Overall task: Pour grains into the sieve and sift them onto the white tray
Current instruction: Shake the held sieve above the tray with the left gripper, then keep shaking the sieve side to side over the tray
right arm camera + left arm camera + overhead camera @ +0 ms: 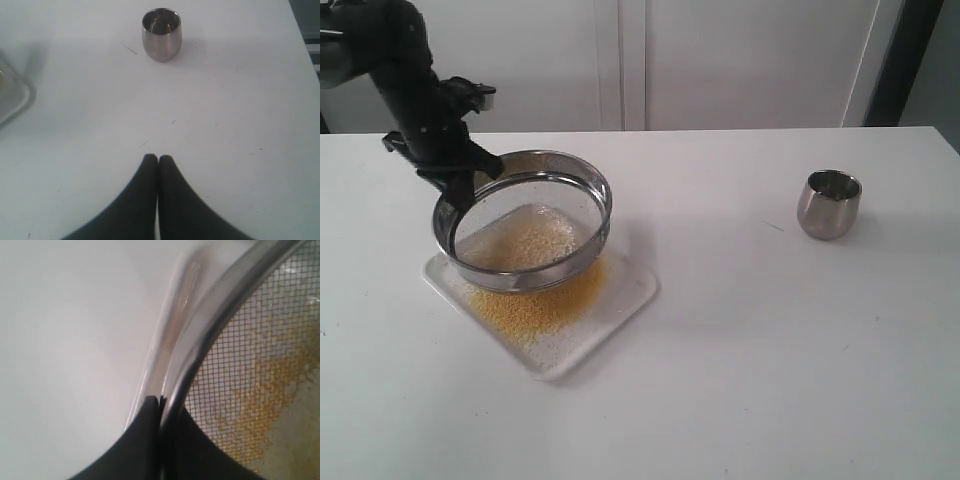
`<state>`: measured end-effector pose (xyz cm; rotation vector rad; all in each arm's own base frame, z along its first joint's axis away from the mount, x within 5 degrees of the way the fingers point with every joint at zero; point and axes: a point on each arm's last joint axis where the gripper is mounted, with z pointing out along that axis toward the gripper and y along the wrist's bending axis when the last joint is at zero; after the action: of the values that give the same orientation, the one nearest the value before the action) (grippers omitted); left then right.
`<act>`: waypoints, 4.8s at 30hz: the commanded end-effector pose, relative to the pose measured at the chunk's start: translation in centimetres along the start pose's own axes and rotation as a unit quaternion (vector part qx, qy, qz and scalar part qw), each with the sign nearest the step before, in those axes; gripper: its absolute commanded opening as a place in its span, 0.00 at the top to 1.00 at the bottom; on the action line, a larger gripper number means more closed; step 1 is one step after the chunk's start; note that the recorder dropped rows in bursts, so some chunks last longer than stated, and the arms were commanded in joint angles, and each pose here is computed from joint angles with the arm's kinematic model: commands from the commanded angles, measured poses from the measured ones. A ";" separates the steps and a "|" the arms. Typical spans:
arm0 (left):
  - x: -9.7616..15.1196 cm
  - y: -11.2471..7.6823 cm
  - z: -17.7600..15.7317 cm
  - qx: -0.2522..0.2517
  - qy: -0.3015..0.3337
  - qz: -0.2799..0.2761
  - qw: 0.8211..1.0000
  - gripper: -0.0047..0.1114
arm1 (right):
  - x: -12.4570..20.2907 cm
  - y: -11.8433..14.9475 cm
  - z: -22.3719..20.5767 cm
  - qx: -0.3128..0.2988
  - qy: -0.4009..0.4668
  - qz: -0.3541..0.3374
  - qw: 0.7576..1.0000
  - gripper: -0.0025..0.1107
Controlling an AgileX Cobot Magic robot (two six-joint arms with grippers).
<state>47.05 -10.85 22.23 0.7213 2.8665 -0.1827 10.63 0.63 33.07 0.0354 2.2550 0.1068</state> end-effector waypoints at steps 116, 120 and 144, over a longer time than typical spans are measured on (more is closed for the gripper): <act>0.8 1.6 -1.9 0.071 -0.005 -0.032 0.997 0.96 | 0.1 0.0 -0.1 0.000 -0.004 0.011 1.000 0.98; -0.2 -2.9 -1.1 0.047 0.018 0.030 0.998 0.96 | 0.1 0.0 -0.1 0.000 -0.004 0.011 1.000 0.98; -0.1 1.2 -2.7 0.006 -0.020 -0.002 1.000 0.96 | 0.1 0.0 -0.1 -0.001 -0.004 0.011 1.000 0.98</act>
<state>46.82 -13.74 23.56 0.8483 2.7803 -0.1828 10.60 0.65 33.09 0.0548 2.2535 0.1179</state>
